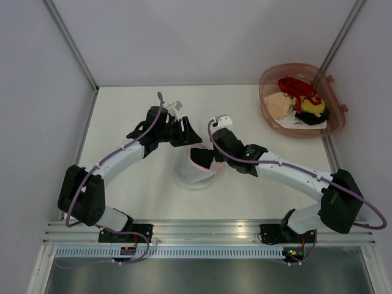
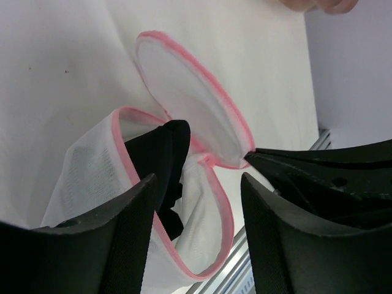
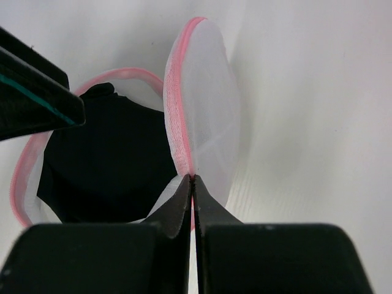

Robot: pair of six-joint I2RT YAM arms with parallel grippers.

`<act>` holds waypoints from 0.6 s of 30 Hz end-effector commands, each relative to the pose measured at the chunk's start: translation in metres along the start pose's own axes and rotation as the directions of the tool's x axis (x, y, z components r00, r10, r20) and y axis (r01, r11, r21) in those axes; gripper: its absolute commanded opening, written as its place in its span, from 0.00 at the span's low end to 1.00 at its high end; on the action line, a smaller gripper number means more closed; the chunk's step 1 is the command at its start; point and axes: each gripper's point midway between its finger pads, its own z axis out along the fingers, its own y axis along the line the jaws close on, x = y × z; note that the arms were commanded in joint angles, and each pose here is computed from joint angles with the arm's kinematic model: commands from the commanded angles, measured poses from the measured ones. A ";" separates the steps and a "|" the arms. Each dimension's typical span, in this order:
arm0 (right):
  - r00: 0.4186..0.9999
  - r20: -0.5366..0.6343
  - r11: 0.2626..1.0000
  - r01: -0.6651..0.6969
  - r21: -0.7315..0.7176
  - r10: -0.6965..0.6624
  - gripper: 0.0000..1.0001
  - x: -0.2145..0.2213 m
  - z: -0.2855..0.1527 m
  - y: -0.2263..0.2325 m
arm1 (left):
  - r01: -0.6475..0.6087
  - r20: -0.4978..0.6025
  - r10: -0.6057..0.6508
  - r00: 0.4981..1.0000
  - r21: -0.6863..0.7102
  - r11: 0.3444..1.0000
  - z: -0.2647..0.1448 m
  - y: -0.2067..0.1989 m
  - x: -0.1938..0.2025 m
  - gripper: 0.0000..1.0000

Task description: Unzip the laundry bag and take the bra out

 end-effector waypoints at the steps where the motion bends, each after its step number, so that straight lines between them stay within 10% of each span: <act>1: 0.992 0.091 0.995 -0.088 0.039 0.085 0.00 -0.021 -0.012 -0.009 | -0.111 -0.083 0.103 0.991 -0.098 0.989 -0.004 0.015 0.011 0.61; 13: 0.988 0.102 0.992 -0.120 0.045 0.115 0.00 -0.021 -0.016 -0.012 | -0.231 -0.124 0.203 0.971 -0.285 0.930 -0.015 0.041 0.017 0.63; 18: 0.978 0.125 0.980 -0.179 0.088 0.167 0.00 -0.022 -0.022 -0.023 | -0.240 -0.168 0.200 0.965 -0.262 0.935 -0.004 0.039 0.027 0.02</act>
